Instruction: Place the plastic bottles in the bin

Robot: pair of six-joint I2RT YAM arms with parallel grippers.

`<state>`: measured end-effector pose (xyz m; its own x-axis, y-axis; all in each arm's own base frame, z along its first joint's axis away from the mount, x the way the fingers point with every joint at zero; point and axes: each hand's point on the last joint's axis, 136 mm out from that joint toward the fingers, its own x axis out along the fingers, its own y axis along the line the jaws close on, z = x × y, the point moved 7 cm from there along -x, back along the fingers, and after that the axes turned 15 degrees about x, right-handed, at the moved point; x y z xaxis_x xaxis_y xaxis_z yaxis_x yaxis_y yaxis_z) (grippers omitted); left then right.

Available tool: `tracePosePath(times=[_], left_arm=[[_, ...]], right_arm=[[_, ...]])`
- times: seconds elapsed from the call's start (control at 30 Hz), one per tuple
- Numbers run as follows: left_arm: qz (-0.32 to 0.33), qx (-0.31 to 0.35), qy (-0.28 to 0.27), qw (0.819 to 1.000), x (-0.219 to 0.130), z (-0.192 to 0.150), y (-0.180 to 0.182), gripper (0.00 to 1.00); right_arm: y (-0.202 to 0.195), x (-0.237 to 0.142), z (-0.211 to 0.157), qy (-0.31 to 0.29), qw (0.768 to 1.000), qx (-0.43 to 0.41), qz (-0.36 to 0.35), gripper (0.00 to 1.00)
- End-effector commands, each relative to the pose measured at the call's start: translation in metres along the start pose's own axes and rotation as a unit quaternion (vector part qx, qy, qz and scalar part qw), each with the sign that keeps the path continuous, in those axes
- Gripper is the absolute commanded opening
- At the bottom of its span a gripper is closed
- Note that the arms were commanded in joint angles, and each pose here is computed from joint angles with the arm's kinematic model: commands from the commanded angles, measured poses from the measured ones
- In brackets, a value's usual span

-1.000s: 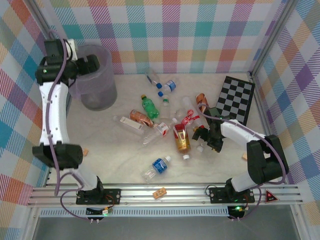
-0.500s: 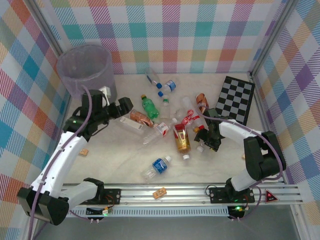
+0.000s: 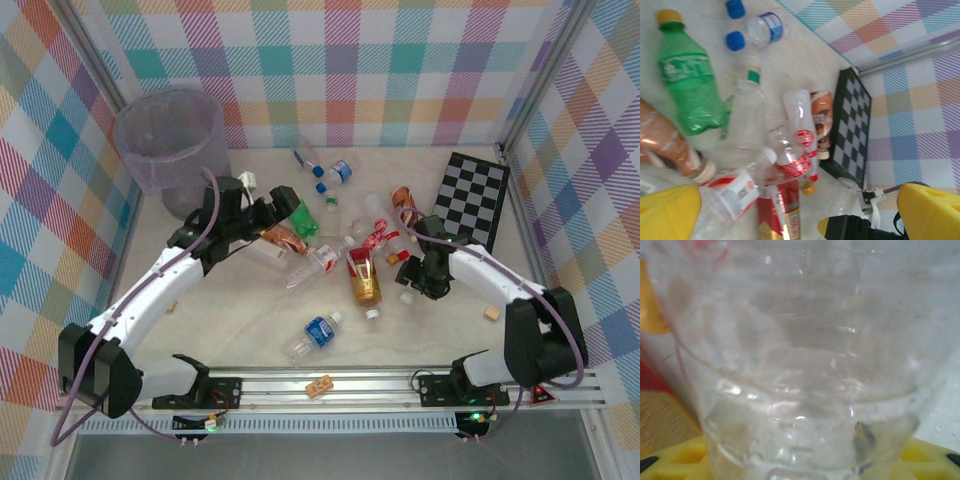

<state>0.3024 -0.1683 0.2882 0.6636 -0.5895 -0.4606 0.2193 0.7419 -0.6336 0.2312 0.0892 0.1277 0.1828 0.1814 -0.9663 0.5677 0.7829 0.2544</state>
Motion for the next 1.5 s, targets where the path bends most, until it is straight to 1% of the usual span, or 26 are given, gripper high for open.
tracePosePath(times=[0.0, 0.07, 0.13, 0.2, 0.27, 0.33, 0.4, 0.47, 0.57, 0.77, 0.83, 1.03, 1.2, 1.33, 1.47], left_arm=[[-0.06, -0.012, -0.001, 0.998, 0.013, 0.001, -0.019, 1.0], [-0.058, -0.009, 0.005, 0.998, 0.017, -0.003, -0.022, 1.0], [-0.069, -0.008, 0.001, 0.998, 0.019, -0.007, -0.028, 1.0], [-0.099, -0.02, 0.0, 0.995, 0.022, -0.009, -0.036, 1.0], [-0.12, -0.022, 0.004, 0.993, 0.026, -0.012, -0.046, 1.0], [-0.12, -0.007, 0.014, 0.993, 0.029, -0.014, -0.056, 1.0], [-0.122, 0.006, 0.027, 0.992, 0.034, -0.018, -0.065, 1.0], [-0.13, 0.006, 0.039, 0.991, 0.041, -0.024, -0.07, 1.0], [-0.148, -0.009, 0.038, 0.988, 0.05, -0.031, -0.073, 1.0], [-0.166, -0.013, 0.049, 0.985, 0.059, -0.039, -0.083, 1.0], [-0.169, -0.013, 0.057, 0.984, 0.063, -0.043, -0.086, 0.98], [-0.173, -0.019, 0.064, 0.983, 0.07, -0.047, -0.088, 0.8], [-0.178, -0.017, 0.064, 0.982, 0.074, -0.045, -0.091, 0.63], [-0.176, -0.017, 0.068, 0.982, 0.077, -0.047, -0.089, 0.59], [-0.162, -0.01, 0.065, 0.985, 0.075, -0.046, -0.085, 0.55]], right_arm=[[0.023, -0.038, -0.008, 0.008, 0.991, -0.088, 0.105, 0.58], [0.042, -0.06, -0.014, 0.017, 0.972, -0.135, 0.191, 0.57], [0.064, -0.08, -0.019, 0.032, 0.941, -0.183, 0.284, 0.46], [0.084, -0.094, -0.024, 0.048, 0.909, -0.23, 0.345, 0.42], [0.101, -0.1, -0.033, 0.061, 0.882, -0.291, 0.366, 0.42], [0.113, -0.101, -0.04, 0.063, 0.863, -0.341, 0.367, 0.43], [0.125, -0.103, -0.044, 0.072, 0.845, -0.363, 0.386, 0.43], [0.138, -0.107, -0.048, 0.083, 0.822, -0.379, 0.417, 0.44], [0.15, -0.111, -0.055, 0.096, 0.801, -0.394, 0.44, 0.44], [0.16, -0.109, -0.06, 0.112, 0.789, -0.398, 0.454, 0.45], [0.162, -0.11, -0.059, 0.113, 0.786, -0.397, 0.46, 0.45], [0.166, -0.116, -0.06, 0.118, 0.777, -0.394, 0.476, 0.47], [0.168, -0.114, -0.059, 0.12, 0.781, -0.39, 0.473, 0.5], [0.171, -0.111, -0.056, 0.125, 0.789, -0.383, 0.463, 0.58], [0.169, -0.115, -0.054, 0.112, 0.799, -0.388, 0.445, 0.63]])
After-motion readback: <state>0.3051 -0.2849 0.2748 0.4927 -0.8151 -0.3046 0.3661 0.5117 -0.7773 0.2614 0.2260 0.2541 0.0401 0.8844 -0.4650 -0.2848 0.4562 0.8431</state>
